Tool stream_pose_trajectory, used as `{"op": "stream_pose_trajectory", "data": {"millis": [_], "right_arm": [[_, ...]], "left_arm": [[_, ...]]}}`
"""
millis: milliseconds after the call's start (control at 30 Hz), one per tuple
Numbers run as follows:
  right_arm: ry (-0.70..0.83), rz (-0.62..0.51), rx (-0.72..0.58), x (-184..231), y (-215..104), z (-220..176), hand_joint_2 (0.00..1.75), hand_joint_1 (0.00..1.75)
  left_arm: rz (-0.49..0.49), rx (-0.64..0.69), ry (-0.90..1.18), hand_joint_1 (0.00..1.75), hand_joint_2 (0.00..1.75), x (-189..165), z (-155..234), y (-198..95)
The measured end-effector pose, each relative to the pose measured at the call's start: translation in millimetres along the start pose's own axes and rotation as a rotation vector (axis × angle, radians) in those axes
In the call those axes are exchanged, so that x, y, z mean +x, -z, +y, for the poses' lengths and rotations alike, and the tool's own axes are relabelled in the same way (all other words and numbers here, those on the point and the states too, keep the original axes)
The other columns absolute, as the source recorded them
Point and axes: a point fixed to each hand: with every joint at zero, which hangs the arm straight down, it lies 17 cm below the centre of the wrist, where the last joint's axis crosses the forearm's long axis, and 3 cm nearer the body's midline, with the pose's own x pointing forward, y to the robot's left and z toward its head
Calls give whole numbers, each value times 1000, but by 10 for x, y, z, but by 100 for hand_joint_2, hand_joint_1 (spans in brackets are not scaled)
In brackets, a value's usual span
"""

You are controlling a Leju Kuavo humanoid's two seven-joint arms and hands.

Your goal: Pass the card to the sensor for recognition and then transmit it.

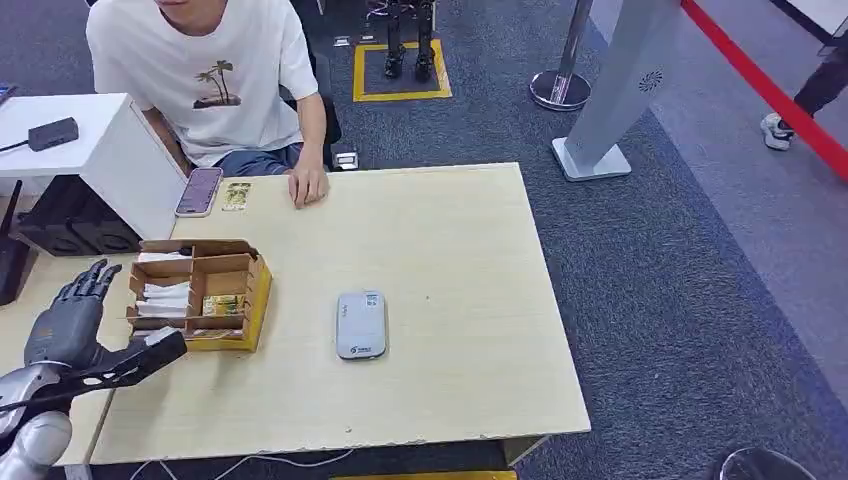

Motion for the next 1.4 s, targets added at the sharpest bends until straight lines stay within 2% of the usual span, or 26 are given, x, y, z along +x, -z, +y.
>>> {"op": "stream_pose_trajectory", "data": {"millis": [67, 100, 133, 167, 200, 1400], "right_arm": [[0, 0, 0, 0, 0, 0, 175, 0], [0, 0, 0, -1, 0, 0, 175, 0], [0, 0, 0, 0, 0, 0, 175, 0], [0, 0, 0, 1, 0, 0, 175, 0], [0, 0, 0, 2, 0, -1, 175, 0], [-14, -2, 0, 1, 0, 1, 175, 0]], "left_arm": [[1, -1, -1, 0, 175, -2, -7, 1], [2, -1, -1, 9, 175, -3, -8, 1], [2, -2, -2, 47, 175, -2, -10, 3], [2, -2, -3, 154, 175, 1, -13, 5], [2, -3, -5, 175, 175, 5, -19, 6], [5, 1, -18, 175, 175, 0, -14, 14]]}}
